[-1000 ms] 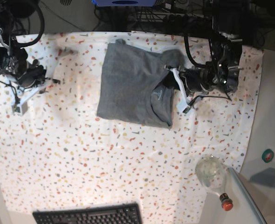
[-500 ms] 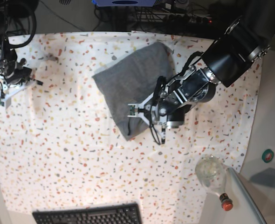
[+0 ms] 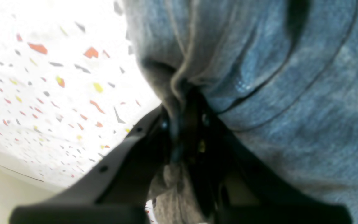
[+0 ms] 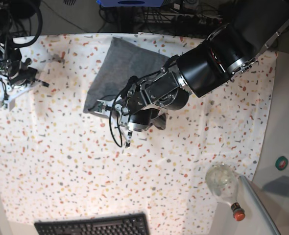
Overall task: Layout the t-shirt on the table in an organized manner, then fold the t-shirt properly
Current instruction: 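Drag the folded t-shirt with the left gripper and release it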
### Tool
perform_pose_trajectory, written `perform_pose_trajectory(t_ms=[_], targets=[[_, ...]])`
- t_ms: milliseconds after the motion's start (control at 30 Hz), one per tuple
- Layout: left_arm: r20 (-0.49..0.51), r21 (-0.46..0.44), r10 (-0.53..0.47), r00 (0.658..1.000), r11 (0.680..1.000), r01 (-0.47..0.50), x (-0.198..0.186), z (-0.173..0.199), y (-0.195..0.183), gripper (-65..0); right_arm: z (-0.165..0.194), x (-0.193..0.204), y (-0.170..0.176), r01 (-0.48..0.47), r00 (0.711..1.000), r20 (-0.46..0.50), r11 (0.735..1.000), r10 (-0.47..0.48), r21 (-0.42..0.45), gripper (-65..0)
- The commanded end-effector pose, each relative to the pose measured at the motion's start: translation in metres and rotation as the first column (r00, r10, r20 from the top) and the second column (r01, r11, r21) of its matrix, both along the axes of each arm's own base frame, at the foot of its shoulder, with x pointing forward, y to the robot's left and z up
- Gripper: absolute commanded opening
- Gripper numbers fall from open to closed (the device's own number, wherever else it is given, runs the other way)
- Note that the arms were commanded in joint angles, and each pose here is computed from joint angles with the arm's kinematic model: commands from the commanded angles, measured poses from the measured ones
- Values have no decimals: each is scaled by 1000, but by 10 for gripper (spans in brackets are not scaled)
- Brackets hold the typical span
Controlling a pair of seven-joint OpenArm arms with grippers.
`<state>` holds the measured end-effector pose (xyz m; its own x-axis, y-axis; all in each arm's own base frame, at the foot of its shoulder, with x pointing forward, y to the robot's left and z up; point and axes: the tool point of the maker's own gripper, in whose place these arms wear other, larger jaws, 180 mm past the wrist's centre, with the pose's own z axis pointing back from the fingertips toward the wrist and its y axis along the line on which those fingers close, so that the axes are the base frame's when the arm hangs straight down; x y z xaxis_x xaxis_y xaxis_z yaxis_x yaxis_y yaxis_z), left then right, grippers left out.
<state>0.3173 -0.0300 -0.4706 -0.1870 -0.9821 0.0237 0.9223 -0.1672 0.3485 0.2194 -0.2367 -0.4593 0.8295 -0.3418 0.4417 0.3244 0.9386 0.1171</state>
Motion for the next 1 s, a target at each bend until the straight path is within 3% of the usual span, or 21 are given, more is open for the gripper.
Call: perform_pose_trajectory(t_ms=[0, 167, 267, 667, 933, 967], targets=[[37, -3, 6, 999, 1000, -6, 14, 11, -3, -650, 5, 6, -9, -1, 1000, 22, 1000, 1, -25, -650], [-6, -56, 203, 979, 978, -203, 36, 11, 20, -650, -8, -2, -18, 21, 1000, -21, 999, -22, -35, -650], [-26, -77, 269, 963, 960, -270, 41, 11, 27, -650, -7, -2, -18, 21, 1000, -17, 999, -22, -36, -650], [-62, -98, 247, 967, 963, -252, 24, 4, 3, -650, -4, 5, -20, 22, 999, 25, 998, -21, -51, -650], [-18, -61, 259, 966, 964, -260, 35, 18, 7, -650, -4, 5, -20, 22, 999, 25, 998, -21, -51, -650], [-9, -67, 258, 966, 964, -258, 37, 21, 7, -594, -4, 5, -20, 22, 999, 25, 998, -21, -51, -650]])
